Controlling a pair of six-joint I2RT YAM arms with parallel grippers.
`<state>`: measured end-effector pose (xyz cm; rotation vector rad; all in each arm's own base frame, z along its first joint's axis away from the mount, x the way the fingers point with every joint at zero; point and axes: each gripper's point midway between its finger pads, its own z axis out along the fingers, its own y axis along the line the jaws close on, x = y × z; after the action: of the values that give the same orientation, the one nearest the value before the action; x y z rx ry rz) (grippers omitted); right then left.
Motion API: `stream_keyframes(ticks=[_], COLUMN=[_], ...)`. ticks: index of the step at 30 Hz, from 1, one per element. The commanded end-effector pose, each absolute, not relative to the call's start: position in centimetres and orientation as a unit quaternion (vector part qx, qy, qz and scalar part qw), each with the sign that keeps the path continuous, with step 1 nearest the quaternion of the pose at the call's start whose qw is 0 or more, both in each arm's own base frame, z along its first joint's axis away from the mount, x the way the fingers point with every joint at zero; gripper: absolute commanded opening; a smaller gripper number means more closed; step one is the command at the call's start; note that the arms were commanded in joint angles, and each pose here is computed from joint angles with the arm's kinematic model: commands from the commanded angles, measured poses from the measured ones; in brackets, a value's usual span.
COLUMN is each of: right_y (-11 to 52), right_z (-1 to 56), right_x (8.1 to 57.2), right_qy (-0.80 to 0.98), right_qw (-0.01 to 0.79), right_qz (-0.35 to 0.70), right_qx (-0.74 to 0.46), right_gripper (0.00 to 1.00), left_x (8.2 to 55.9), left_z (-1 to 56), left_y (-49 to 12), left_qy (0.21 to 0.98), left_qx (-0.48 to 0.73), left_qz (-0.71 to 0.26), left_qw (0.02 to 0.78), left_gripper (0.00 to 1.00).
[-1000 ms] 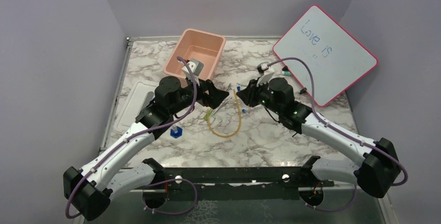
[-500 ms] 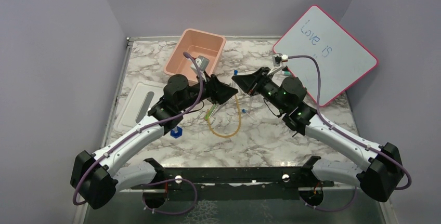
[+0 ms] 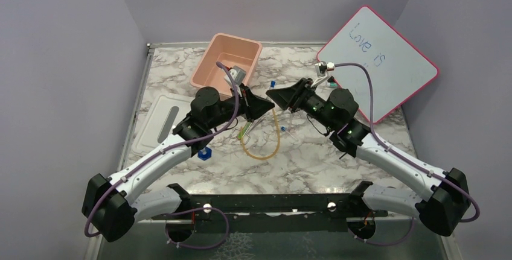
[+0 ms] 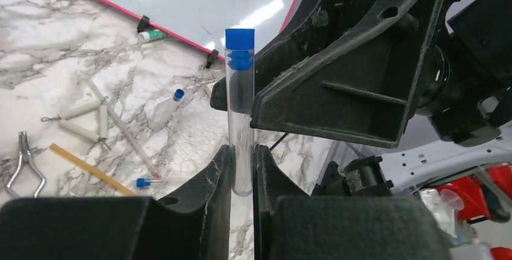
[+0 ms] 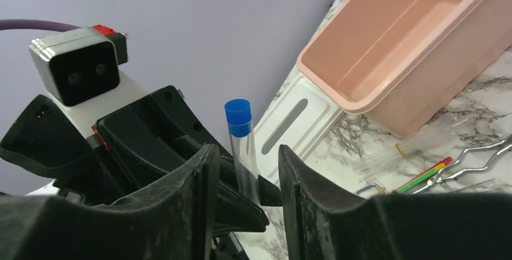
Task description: Organize the chemistry lab equipment
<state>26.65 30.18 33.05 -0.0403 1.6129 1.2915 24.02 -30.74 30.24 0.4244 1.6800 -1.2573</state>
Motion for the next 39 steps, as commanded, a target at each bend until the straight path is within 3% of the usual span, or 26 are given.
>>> stream_keyframes(ticks=[1,9,21,28,35,36,39], right_y=[30.0,29.1,29.9,30.2,30.4,30.4,29.9], right_z=[35.1,35.8,33.9,35.1,35.6,35.6,35.6], right_x=[25.4,24.9,24.1,23.6,23.1,23.0,23.4], right_qy=[0.680,0.754,0.808,0.793,0.788,0.788,0.789], right_qw=[0.507,0.467,0.396,0.399,0.395,0.395,0.408], right_qz=[0.527,0.453,0.415,0.439,0.449,0.449,0.435], right_qx=[-0.051,-0.086,-0.135,-0.137,-0.147,-0.149,-0.148], right_gripper=[0.51,0.57,0.56,0.34,0.18,0.16,0.14], left_x=[23.9,23.7,23.0,23.5,23.2,23.3,24.0], left_z=[33.1,32.4,31.8,31.7,31.4,31.4,31.6], left_y=[-29.9,-29.6,-30.2,-29.6,-29.3,-29.3,-29.1], left_qy=[0.637,0.599,0.568,0.569,0.575,0.579,0.605], left_qx=[0.248,0.363,0.452,0.468,0.468,0.463,0.436], left_qz=[-0.472,-0.398,-0.369,-0.337,-0.338,-0.338,-0.336], left_qw=[0.557,0.593,0.580,0.586,0.580,0.579,0.575], left_gripper=[0.03,0.00,0.00,0.00,0.01,0.04,0.52])
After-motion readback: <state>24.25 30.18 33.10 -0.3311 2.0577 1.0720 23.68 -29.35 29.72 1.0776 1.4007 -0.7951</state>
